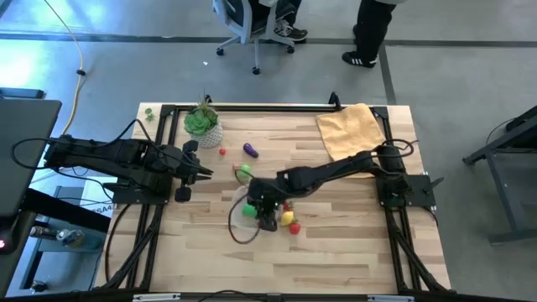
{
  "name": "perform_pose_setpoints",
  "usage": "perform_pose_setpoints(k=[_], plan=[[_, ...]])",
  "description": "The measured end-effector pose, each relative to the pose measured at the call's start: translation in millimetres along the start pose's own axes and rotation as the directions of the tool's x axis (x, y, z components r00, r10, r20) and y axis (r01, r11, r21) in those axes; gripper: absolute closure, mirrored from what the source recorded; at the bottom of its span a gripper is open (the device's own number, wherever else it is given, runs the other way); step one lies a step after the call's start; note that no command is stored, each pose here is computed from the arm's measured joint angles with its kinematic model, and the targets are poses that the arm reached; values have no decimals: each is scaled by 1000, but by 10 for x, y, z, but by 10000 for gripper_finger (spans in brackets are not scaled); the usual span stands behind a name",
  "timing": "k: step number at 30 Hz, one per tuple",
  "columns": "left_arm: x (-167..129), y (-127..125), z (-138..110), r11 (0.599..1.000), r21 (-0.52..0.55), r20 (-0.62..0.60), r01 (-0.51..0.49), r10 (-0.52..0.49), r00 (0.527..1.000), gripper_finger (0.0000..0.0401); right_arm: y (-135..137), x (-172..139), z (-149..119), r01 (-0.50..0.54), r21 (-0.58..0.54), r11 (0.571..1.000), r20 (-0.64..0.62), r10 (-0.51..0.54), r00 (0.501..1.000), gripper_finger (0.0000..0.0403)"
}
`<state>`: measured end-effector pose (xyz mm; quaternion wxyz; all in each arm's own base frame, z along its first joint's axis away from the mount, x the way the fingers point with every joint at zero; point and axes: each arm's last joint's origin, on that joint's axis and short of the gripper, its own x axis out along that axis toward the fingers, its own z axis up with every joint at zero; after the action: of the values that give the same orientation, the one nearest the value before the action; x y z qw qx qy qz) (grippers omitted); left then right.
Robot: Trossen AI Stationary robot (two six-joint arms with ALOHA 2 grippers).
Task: Pick and placing Produce into tupperware
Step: Adjust the transparent bin
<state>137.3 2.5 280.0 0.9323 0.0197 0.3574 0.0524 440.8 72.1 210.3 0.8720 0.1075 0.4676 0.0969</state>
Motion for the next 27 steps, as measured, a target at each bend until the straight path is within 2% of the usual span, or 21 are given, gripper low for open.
perform_pose_setpoints(k=[4,12,27], plan=[[0,0,0,1000,0,0,0,0,1000,361,105,21,-58,18,-47,999,-30,-19,999,250],[0,0,0,1000,0,0,0,0,1000,361,188,101,-195,127,-98,987,-105,-137,985,250],[0,0,0,1000,0,0,0,0,1000,361,242,183,-284,123,-158,980,-160,-149,976,250]])
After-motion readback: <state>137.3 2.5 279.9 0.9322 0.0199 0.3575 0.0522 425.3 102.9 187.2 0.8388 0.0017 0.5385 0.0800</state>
